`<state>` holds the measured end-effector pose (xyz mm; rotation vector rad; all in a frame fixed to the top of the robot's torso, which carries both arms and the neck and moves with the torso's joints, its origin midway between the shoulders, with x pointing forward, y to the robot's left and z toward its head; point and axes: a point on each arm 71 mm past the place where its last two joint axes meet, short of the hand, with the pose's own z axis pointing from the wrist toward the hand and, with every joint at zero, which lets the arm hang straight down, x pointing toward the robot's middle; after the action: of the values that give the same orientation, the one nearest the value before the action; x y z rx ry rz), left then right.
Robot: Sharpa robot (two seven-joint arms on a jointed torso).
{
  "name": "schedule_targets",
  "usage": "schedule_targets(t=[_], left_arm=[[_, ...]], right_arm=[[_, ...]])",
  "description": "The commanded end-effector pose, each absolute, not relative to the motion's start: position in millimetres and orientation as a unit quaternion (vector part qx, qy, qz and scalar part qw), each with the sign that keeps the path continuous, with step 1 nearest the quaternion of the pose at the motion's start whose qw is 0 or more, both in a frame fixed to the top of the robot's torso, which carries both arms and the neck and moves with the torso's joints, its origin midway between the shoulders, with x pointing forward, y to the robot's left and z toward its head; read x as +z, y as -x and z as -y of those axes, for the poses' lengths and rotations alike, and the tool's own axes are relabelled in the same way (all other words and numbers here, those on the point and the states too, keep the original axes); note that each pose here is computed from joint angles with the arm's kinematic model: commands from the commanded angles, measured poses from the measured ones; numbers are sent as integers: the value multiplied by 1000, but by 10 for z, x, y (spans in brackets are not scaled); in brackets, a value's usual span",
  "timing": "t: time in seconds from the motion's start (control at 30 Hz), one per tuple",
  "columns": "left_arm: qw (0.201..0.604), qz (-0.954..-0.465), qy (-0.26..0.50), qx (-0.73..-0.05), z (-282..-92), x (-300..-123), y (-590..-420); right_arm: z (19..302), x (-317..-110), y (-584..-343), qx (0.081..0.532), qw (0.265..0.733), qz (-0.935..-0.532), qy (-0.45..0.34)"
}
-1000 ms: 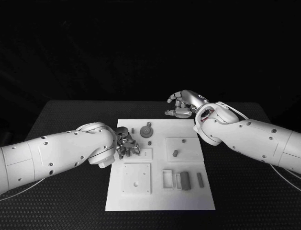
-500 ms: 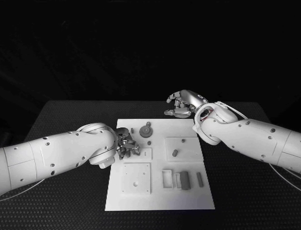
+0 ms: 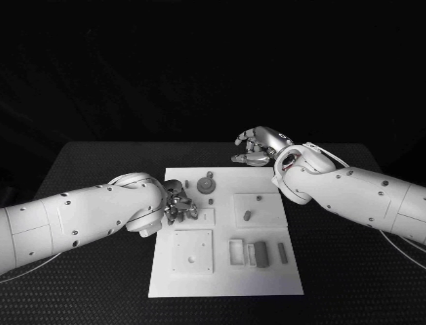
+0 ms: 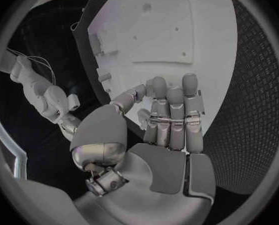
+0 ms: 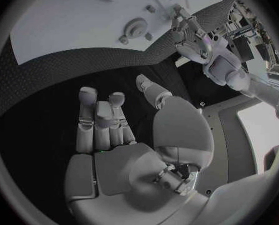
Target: Assemble the parts on the task board
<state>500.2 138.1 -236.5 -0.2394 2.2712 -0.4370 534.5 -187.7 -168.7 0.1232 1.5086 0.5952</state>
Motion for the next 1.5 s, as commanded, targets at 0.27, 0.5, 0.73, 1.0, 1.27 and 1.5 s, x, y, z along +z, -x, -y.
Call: schedule_targets(t=[0.27, 0.5, 0.73, 1.0, 1.27, 1.5], left_arm=[[388, -902, 81, -168, -1355, -2390, -4994], [396, -899, 81, -167, -1345, -2406, -4996], [401, -897, 84, -168, -1351, -2400, -5000], [409, -892, 92, -170, -1389, -2390, -5003], [413, -889, 95, -171, -1394, -2384, -5005], [416, -888, 96, -171, -1392, -2384, -5010]], right_arm=[[1859, -1691, -5343, 267, 683, -678, -52], [1854, -1690, -5341, 267, 683, -678, -52], [1856, -1691, -5342, 267, 683, -678, -52], [1861, -1692, -5344, 267, 683, -678, -52], [1862, -1692, -5343, 266, 683, -678, -53], [1865, -1692, -5344, 266, 683, -678, -54]])
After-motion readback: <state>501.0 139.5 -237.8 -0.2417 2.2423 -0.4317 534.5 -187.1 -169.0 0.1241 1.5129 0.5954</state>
